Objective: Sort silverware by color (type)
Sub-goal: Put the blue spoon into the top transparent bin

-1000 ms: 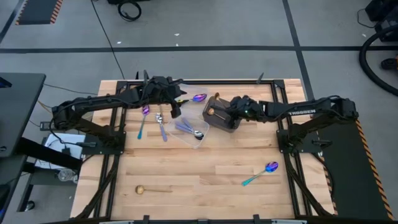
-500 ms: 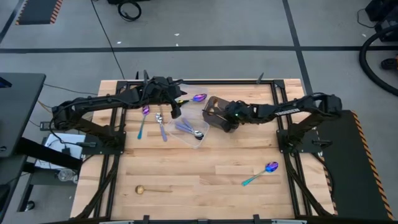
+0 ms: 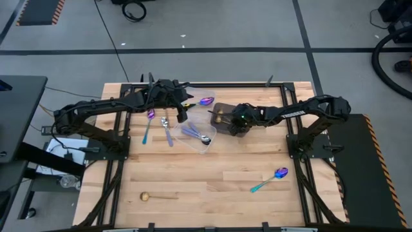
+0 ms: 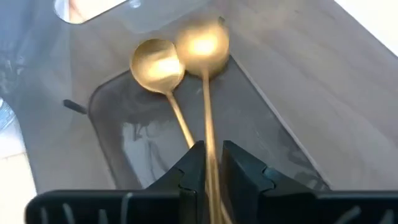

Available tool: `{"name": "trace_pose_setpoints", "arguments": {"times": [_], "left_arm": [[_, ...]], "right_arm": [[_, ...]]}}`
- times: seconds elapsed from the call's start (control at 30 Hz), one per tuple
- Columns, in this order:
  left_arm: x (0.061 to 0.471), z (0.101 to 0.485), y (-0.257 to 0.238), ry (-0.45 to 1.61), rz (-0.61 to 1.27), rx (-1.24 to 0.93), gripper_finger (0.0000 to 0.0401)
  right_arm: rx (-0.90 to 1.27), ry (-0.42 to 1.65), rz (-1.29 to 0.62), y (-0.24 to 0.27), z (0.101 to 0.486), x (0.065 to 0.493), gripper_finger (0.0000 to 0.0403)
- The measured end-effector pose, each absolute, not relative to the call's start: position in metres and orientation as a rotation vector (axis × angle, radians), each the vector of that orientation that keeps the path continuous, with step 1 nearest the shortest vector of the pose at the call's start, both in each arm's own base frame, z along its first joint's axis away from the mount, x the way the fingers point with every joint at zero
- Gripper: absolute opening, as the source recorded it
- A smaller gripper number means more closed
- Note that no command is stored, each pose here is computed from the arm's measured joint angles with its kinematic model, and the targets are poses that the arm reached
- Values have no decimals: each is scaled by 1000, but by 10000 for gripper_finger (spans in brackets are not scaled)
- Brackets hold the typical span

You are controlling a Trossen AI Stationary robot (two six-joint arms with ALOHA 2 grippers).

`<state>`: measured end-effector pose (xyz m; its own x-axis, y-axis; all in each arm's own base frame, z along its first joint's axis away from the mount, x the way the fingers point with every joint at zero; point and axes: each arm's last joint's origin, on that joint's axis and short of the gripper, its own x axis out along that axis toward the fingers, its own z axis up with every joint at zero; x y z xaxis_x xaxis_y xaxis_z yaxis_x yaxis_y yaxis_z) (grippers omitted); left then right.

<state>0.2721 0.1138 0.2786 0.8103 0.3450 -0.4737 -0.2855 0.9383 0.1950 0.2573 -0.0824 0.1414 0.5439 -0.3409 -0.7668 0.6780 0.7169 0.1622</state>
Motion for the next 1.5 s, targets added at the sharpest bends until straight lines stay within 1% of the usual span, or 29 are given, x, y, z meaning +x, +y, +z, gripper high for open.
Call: {"name": "trace_pose_setpoints", "arguments": {"times": [0.3, 0.57, 0.7, 0.93, 1.07, 1.17, 1.33, 1.5], "left_arm": [[272, 279, 114, 527, 338, 117, 181], [272, 279, 114, 528, 338, 117, 181], [272, 279, 114, 528, 338, 117, 181], [272, 279, 114, 528, 338, 118, 181], [272, 279, 114, 528, 338, 118, 181], [272, 279, 114, 529, 338, 118, 181], [271, 277, 113, 547, 335, 114, 181], [271, 276, 113, 558, 333, 112, 181]], "right_arm": [[483, 746, -600, -81, 150, 256, 104], [449, 645, -568, -77, 175, 252, 107], [421, 588, -509, -66, 192, 249, 107], [420, 562, -308, -36, 211, 245, 107], [406, 600, -205, -18, 211, 244, 107], [391, 662, -164, -6, 207, 242, 107], [378, 796, -155, 12, 197, 234, 107], [352, 879, -135, 33, 191, 227, 106]]}}
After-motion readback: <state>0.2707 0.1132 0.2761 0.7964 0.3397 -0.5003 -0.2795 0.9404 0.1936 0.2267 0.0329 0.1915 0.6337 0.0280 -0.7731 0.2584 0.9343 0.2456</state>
